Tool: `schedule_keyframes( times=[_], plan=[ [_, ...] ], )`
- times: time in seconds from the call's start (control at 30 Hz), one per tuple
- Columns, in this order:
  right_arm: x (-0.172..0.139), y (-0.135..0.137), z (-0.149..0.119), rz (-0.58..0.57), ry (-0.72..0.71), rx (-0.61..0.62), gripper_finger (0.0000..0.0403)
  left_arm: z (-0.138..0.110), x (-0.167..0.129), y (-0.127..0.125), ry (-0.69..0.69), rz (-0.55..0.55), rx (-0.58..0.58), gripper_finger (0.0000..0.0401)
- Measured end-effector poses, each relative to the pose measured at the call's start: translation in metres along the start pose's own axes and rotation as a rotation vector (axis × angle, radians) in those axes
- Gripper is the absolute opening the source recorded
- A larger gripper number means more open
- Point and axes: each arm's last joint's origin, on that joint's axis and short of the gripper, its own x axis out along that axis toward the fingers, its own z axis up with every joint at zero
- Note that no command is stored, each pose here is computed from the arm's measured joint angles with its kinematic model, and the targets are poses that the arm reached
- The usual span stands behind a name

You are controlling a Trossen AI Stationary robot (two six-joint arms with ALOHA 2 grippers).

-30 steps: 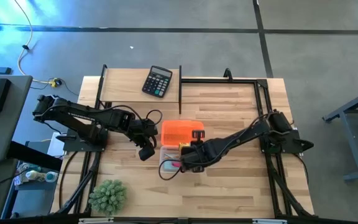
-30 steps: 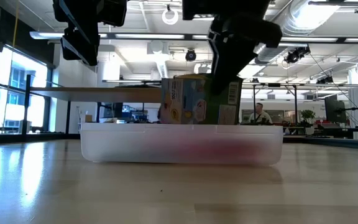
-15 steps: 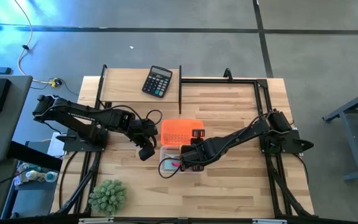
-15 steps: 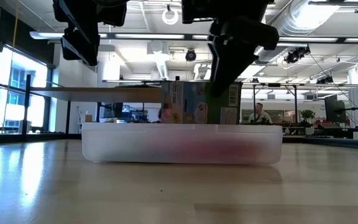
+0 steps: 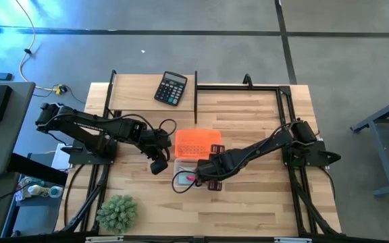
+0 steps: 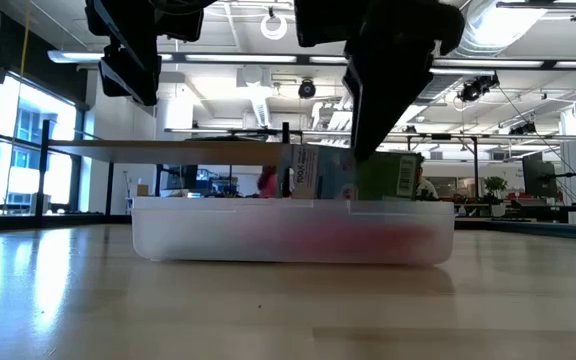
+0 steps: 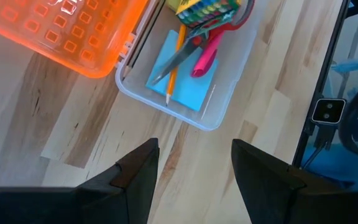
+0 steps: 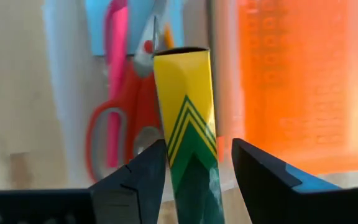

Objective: Pack school essentials
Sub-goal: Put the crayon box into the school supply box

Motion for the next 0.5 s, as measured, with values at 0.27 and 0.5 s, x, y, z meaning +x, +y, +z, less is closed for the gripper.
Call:
schedule_keyframes(
  times=[0.27,0.5],
  plan=[
    [-0.001,0.007,0.001,0.136,0.022,0.086,0.0174,0.000,0.000,0.000,0.000,0.000,0.017,0.0191],
    [-0.002,0.012,0.001,0.205,0.032,0.109,0.0174,0.000,0.000,0.000,0.000,0.000,0.018,0.0191]
  ],
)
